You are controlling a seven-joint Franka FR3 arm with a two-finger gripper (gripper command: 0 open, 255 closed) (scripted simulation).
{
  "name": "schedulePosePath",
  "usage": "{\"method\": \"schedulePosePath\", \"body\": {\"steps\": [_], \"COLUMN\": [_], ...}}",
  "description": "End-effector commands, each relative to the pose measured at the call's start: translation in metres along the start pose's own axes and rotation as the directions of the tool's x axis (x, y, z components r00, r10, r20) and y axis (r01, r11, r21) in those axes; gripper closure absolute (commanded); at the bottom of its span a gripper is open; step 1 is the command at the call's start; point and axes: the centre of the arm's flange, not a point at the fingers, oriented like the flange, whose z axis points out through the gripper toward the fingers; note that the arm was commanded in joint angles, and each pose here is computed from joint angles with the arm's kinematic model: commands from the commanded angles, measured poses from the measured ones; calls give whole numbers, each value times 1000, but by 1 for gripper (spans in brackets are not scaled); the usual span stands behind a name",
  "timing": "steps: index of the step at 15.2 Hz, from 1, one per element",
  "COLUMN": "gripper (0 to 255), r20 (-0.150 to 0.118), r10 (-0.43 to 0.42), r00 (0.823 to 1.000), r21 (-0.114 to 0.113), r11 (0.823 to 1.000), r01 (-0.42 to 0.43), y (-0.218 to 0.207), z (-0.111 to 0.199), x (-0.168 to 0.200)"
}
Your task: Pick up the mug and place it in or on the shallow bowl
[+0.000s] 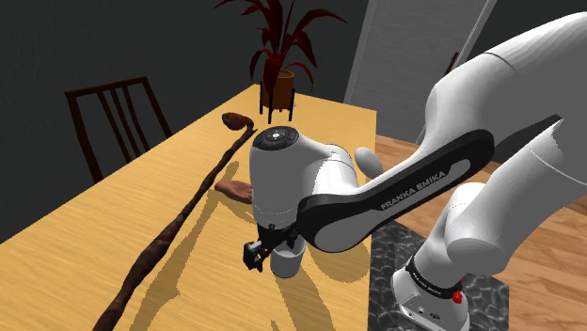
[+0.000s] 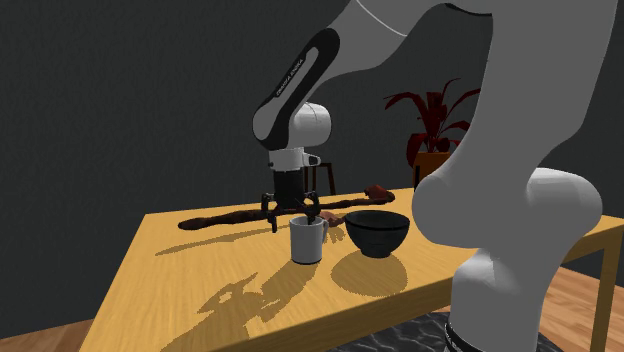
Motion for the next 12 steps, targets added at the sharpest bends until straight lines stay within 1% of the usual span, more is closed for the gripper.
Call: {"method": "schedulePosePath", "body": {"steps": [1, 6, 7, 12], "gripper": [0, 0, 255, 255], "r20": [0, 0, 0, 0], "r10": [0, 0, 0, 0], "r00": [1000, 1000, 1000, 1000], "r21": [0, 0, 0, 0], "r11": [1000, 1000, 1000, 1000], "r01": [0, 0, 0, 0], "y": [0, 0, 0, 0], "z": [1, 1, 1, 1], "x": [0, 0, 0, 0]}}
